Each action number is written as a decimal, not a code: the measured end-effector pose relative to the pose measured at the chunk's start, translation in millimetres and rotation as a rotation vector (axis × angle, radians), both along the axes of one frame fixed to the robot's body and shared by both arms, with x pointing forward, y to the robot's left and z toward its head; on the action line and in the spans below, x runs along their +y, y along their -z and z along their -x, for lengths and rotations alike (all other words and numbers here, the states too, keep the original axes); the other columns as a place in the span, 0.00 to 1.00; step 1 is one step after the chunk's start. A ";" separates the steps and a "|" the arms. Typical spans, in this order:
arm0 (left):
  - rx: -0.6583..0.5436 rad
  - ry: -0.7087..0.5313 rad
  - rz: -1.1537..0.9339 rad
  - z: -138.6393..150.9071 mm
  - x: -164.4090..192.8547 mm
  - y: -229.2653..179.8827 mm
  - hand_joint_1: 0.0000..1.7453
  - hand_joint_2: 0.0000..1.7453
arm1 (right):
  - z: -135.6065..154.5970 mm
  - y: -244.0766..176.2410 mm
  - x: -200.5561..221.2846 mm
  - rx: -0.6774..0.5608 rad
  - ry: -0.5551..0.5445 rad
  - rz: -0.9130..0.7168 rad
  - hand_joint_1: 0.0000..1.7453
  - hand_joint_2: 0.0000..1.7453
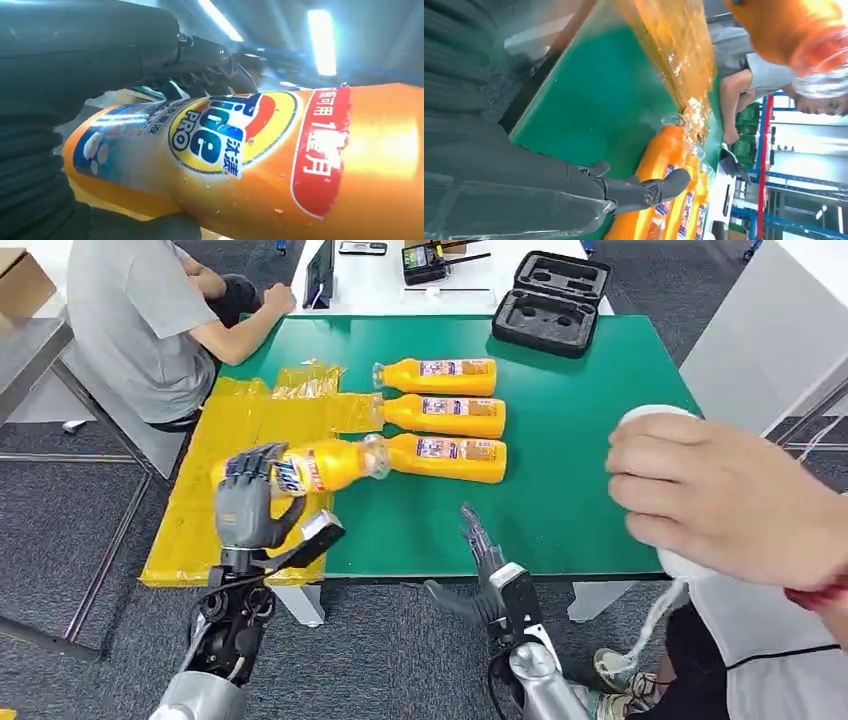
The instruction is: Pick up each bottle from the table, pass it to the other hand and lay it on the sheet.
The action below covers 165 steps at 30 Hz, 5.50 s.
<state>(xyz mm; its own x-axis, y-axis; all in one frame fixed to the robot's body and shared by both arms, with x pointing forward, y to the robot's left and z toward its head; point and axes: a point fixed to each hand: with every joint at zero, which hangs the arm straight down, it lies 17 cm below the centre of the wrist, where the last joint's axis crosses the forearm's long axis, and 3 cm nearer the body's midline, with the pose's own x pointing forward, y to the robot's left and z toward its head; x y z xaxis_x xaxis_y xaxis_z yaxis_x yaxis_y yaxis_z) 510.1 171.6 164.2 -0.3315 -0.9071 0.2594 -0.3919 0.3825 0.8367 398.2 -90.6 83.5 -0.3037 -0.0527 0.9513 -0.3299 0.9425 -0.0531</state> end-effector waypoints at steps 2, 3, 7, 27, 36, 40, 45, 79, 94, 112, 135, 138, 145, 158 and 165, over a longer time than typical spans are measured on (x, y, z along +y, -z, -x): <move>0.017 -0.049 0.002 -3.9 12.5 2.1 0.95 1.00 | 2.5 -4.3 2.4 -0.008 -0.001 -0.011 0.00 1.00; 0.020 -0.065 0.001 -5.0 17.2 2.5 0.92 1.00 | 3.5 -6.5 3.5 -0.012 -0.001 -0.017 0.00 1.00; 0.041 -0.128 -0.017 -9.7 32.5 5.2 0.94 1.00 | 6.2 -12.4 6.6 -0.022 -0.010 -0.033 0.00 1.00; 0.283 -0.173 -0.440 -39.2 46.9 90.6 0.91 1.00 | 9.1 -43.3 -1.0 -0.098 0.004 -0.066 0.00 1.00; 0.341 -0.138 -0.589 -28.7 58.0 123.9 0.68 1.00 | 6.6 -54.5 -5.5 -0.130 0.005 -0.066 0.00 1.00; 0.355 -0.149 -0.598 -28.7 62.8 126.9 0.68 1.00 | 6.0 -55.8 -5.2 -0.134 0.003 -0.065 0.00 1.00; 0.407 -0.170 -0.614 -31.2 75.4 133.8 0.61 1.00 | 3.9 -60.7 -2.6 -0.146 -0.005 -0.065 0.00 1.00; 0.077 0.195 0.317 42.6 -8.3 45.2 0.00 1.00 | 1.6 -105.3 -57.9 -0.305 0.355 0.000 0.00 1.00; -0.019 0.176 0.597 77.4 -13.5 15.8 0.00 1.00 | 17.4 -144.1 -74.0 -0.415 0.494 -0.010 0.00 1.00; 0.134 0.270 1.036 84.7 -33.2 32.7 0.00 0.00 | 26.7 -125.3 -95.3 -0.363 0.638 0.017 0.00 0.00; 0.119 0.466 1.084 108.1 -100.5 -11.8 0.00 0.00 | 13.3 -116.9 -75.9 -0.407 0.591 0.143 0.00 1.00; 0.126 0.474 1.083 110.3 -103.9 -11.1 0.00 0.00 | 9.1 -107.4 -72.9 -0.404 0.577 0.185 0.00 1.00; 0.132 0.485 1.078 112.5 -107.5 -10.6 0.00 0.00 | 4.3 -93.9 -72.5 -0.385 0.562 0.221 0.00 1.00; 0.229 0.592 1.131 118.3 -127.7 -2.5 0.00 0.00 | -7.6 -84.6 -57.7 -0.483 0.498 0.427 0.00 1.00; 0.341 0.722 1.177 133.4 -151.2 6.5 0.00 1.00 | -57.9 -42.0 -83.0 -0.514 0.442 0.784 0.00 1.00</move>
